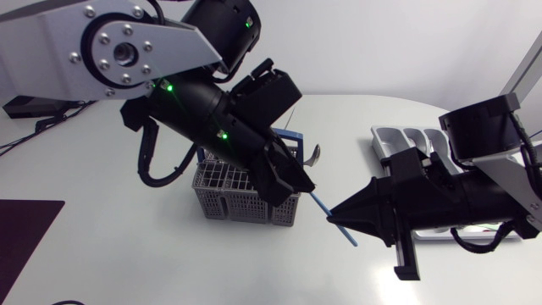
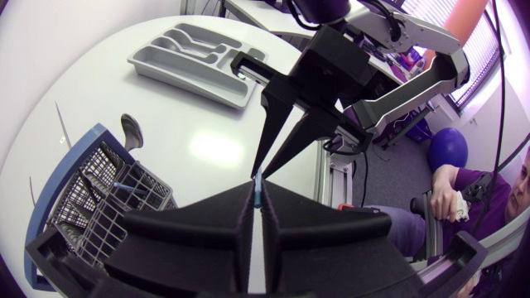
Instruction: Sort the cutlery from the basket into the organizer compartments.
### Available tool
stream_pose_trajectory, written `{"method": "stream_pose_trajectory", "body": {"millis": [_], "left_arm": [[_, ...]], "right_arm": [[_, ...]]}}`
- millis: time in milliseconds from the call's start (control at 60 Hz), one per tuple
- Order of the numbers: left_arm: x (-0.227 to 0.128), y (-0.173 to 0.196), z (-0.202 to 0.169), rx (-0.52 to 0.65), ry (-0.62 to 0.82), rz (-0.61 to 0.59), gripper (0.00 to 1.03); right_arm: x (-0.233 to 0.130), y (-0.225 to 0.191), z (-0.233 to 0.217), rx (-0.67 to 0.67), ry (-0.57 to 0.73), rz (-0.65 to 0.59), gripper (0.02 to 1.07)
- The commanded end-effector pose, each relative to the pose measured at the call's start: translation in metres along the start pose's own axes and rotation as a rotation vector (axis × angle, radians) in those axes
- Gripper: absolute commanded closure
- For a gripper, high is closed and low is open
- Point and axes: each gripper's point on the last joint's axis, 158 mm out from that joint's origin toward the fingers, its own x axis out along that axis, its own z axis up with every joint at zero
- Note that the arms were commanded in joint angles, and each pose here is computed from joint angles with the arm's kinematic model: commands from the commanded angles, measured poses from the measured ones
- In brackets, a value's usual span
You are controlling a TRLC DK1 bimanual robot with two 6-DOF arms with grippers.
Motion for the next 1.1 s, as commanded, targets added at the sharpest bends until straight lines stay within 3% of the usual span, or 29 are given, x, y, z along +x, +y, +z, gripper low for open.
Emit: {"method": "stream_pose_trajectory", "body": {"millis": [0, 133, 183, 267, 350, 500, 667, 1083], "left_arm": [[0.0, 0.004, 0.009, -0.027, -0.017, -0.006, 1.0], [-0.002, 0.004, 0.012, -0.029, -0.026, -0.004, 0.96], [-0.006, 0.009, 0.016, -0.044, -0.04, 0.007, 0.76], [-0.019, 0.015, 0.026, -0.048, -0.083, 0.033, 0.32], [-0.037, 0.023, 0.038, -0.057, -0.149, 0.07, 0.04], [-0.077, 0.053, 0.055, -0.1, -0.274, 0.165, 0.04], [-0.084, 0.073, 0.044, -0.1, -0.266, 0.21, 0.05], [-0.021, 0.102, -0.02, 0.026, 0.02, 0.378, 0.05]], "right_arm": [[0.003, -0.001, 0.003, 0.022, 0.003, 0.003, 1.01], [0.003, 0.0, 0.001, 0.032, 0.009, 0.006, 1.01], [0.002, 0.0, 0.001, 0.032, 0.008, 0.004, 1.02], [0.001, 0.002, -0.001, 0.034, 0.009, 0.005, 1.01], [-0.002, 0.002, -0.004, 0.04, 0.011, -0.006, 1.02], [-0.013, -0.005, -0.012, 0.048, 0.02, -0.049, 1.01], [-0.032, -0.024, -0.025, 0.087, 0.022, -0.141, 1.02], [-0.1, -0.111, -0.069, 0.296, 0.017, -0.458, 1.02]]}}
